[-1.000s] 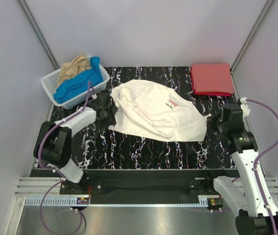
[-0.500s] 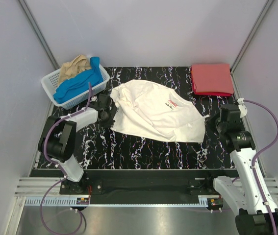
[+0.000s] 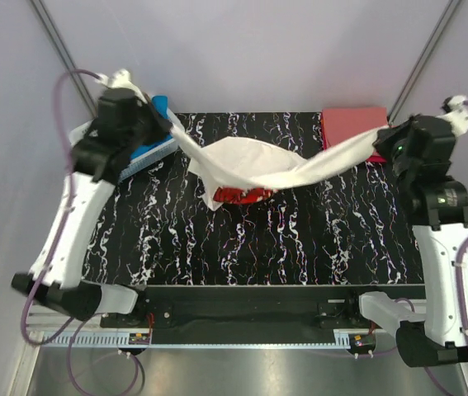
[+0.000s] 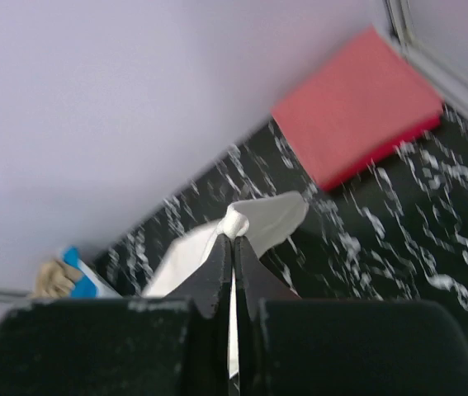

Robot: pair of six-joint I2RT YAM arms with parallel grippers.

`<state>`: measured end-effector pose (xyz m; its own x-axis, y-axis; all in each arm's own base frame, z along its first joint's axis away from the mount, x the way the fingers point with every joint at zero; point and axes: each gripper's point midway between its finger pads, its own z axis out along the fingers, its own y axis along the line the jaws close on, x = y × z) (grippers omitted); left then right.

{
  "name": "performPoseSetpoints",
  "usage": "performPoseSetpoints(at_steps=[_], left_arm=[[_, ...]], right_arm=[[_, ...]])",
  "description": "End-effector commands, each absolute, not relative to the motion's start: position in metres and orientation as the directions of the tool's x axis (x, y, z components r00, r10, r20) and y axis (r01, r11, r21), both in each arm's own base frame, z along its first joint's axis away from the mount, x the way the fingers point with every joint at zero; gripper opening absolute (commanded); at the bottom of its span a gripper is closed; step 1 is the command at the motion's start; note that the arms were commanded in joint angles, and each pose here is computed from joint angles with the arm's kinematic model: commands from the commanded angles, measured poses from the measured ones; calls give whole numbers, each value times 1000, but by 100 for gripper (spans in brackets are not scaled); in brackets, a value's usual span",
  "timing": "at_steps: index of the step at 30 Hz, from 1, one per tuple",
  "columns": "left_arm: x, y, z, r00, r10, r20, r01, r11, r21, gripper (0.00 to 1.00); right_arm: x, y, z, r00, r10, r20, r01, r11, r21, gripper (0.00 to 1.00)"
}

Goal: Fold and stack the t-shirts
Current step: Flatten the tshirt out

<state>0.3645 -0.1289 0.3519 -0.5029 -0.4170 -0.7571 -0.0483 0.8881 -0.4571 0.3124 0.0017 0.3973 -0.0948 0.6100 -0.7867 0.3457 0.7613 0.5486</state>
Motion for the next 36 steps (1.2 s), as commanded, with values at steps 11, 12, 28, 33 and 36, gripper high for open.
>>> performPoseSetpoints(at_steps=[11,12,28,33,36], left_arm=[[153,-82,585,-94,-599,-795,354,727,-589,0],[143,-83,590,-91,-603,-792,383,713,-587,0],[214,-84,537,-149,-498,-854,216,826,-520,0],[268,-74,531,-117,-442,-889,89,887,-453,0],[299,-78,525,-137,-419,-897,55,901,-430,0]], right_arm=[[93,-55,617,576,531,-621,23,749,662,0],[82,-55,624,592,536,-602,-2,748,664,0],[215,-14,626,399,477,-783,6,853,522,0],[267,-7,630,353,449,-821,28,872,489,0],[296,-1,629,324,451,-832,27,874,485,0]])
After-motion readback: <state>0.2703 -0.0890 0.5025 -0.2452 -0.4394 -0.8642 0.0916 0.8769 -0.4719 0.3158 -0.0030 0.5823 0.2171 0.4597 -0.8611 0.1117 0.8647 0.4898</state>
